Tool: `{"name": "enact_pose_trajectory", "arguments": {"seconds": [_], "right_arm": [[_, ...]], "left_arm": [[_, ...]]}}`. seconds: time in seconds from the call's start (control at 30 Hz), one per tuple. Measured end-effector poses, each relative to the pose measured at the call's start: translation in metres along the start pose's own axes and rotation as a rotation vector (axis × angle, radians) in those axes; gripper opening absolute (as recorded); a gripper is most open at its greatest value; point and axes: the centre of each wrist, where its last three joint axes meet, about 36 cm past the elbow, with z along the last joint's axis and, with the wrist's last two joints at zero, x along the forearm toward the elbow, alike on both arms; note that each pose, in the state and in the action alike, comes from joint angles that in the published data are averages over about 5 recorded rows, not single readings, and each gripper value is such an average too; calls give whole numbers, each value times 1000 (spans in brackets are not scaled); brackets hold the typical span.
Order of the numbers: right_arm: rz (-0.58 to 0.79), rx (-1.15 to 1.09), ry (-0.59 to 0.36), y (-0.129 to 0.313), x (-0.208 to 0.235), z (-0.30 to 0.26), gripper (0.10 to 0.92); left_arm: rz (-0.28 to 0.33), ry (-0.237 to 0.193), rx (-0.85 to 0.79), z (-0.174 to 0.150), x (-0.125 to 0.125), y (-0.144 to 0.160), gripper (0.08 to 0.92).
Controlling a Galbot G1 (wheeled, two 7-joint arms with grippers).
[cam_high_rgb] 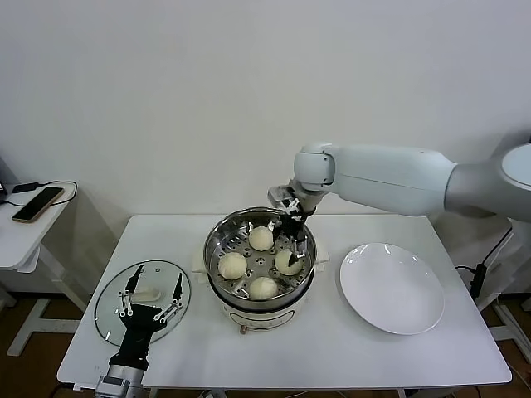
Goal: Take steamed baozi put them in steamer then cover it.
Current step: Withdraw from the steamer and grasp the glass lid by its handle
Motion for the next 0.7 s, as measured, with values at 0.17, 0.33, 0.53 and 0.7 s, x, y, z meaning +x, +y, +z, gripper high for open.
{"name": "enact_pose_trajectory", "arguments": {"seconds": [0.17, 0.33, 0.53, 0.7], "right_arm": [[221, 5, -185, 21, 9, 14, 823], [561, -42, -397, 52, 2, 33, 823], [1014, -219, -642, 98, -24, 63, 823], [1335, -425, -771, 138, -51, 91, 823]], "left_arm": [[1, -26, -77, 5, -4, 4, 823], [11, -45, -169, 10, -8, 8, 823], [14, -59, -267, 19, -13, 15, 823], [12, -64, -365, 31, -18, 23, 823]]}}
